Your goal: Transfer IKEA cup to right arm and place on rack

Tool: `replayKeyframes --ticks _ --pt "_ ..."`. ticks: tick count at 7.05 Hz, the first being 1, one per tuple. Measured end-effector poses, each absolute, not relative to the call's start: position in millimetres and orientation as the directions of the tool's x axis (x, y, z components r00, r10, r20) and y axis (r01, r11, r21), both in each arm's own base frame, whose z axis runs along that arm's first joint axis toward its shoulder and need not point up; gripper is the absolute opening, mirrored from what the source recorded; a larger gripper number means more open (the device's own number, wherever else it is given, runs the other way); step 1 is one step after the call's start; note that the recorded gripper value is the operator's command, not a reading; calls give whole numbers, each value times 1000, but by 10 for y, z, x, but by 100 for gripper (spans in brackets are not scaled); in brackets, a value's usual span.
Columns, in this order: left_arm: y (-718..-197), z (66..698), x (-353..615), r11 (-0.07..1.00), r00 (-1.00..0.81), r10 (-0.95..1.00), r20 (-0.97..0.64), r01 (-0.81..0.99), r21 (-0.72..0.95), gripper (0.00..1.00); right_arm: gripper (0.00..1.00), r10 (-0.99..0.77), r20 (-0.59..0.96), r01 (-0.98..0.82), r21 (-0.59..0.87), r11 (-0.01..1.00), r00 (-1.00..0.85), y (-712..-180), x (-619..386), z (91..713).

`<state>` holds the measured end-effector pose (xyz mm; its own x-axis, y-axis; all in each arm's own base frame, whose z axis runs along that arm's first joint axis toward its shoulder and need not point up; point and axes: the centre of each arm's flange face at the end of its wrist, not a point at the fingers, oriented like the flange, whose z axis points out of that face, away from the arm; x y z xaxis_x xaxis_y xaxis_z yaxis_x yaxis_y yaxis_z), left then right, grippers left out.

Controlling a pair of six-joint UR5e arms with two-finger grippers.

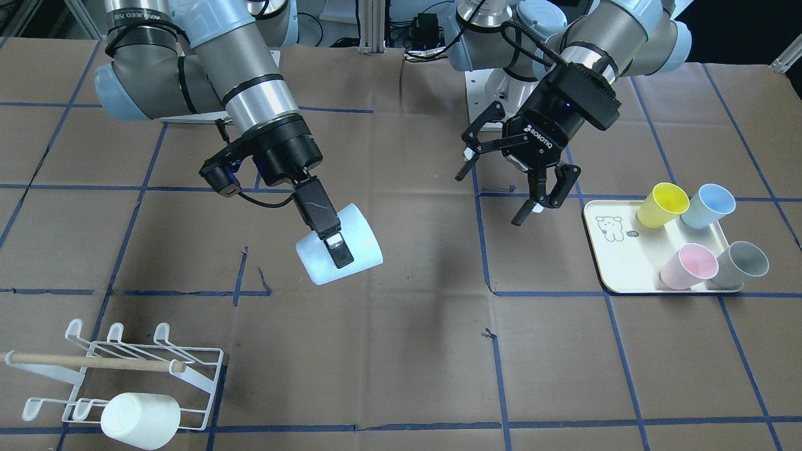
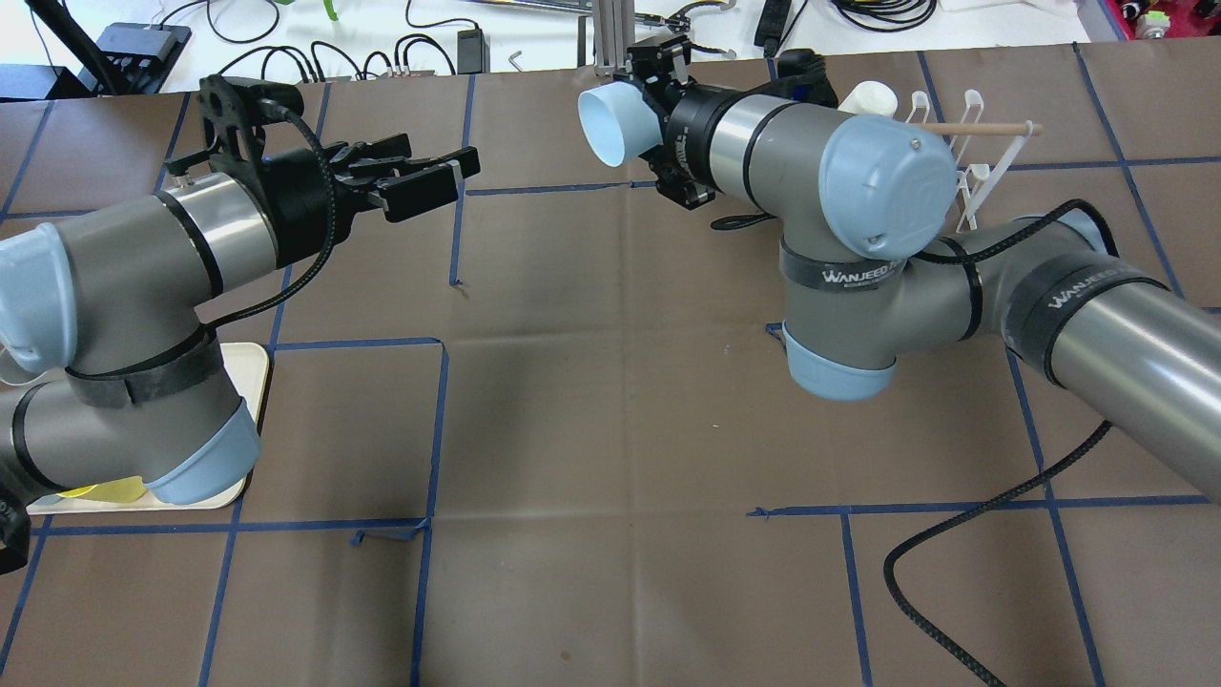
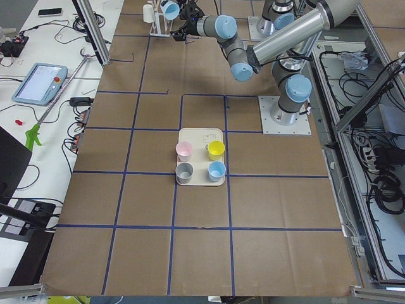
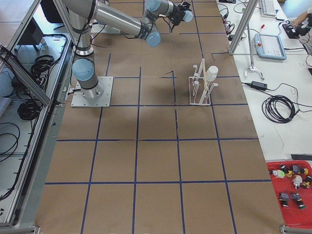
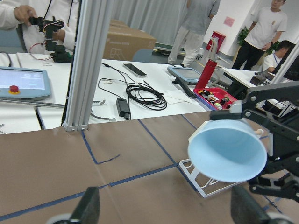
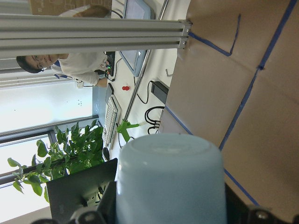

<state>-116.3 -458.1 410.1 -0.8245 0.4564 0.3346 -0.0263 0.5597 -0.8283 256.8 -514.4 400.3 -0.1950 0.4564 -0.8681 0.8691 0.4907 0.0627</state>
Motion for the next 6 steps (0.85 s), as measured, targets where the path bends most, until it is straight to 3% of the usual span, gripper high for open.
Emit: replayKeyframes --ticks 3,6 --pt "-4932 4048 -906 766 -937 180 299 -57 -640 99 13 320 -841 840 -252 481 -436 -5492 1945 3885" --pt "-4986 4261 -1212 950 -991 -27 133 -67 -306 99 12 176 -640 651 -654 387 -748 -5836 1010 3801"
